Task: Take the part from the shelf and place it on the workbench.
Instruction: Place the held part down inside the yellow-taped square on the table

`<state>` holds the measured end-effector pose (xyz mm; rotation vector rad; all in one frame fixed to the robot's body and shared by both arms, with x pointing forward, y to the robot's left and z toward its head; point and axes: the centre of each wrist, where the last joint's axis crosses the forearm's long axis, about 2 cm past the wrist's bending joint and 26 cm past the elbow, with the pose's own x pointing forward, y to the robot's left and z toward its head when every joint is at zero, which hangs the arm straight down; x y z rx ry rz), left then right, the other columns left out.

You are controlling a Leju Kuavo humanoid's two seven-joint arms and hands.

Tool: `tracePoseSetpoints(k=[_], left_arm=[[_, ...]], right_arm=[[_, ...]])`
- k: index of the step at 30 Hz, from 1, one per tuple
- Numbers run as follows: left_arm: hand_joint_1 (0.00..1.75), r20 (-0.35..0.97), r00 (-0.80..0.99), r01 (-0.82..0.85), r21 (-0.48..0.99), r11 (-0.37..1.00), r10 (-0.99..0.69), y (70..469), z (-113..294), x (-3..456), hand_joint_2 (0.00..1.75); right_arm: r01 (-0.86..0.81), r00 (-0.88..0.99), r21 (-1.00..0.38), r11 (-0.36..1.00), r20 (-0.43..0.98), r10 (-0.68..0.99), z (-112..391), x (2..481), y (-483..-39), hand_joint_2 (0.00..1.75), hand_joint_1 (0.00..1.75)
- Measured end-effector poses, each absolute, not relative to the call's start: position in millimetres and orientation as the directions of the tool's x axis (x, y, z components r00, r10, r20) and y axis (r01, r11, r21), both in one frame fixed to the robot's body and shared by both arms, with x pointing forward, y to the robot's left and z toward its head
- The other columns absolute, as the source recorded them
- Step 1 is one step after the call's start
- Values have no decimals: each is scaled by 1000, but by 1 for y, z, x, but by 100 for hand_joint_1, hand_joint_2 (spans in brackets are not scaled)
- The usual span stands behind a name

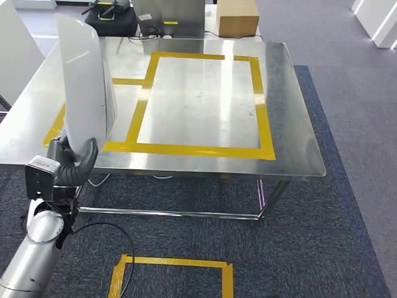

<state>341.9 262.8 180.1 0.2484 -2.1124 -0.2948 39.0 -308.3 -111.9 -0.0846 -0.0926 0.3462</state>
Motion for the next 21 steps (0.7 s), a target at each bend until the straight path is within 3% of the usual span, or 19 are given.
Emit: tracePoseSetpoints(k=[21], left_arm=[[175, 809, -510, -55, 308, 950, -292, 263, 174, 337, 175]], right_arm=[[-336, 937, -98, 937, 69, 343, -112, 35, -308, 0, 0]])
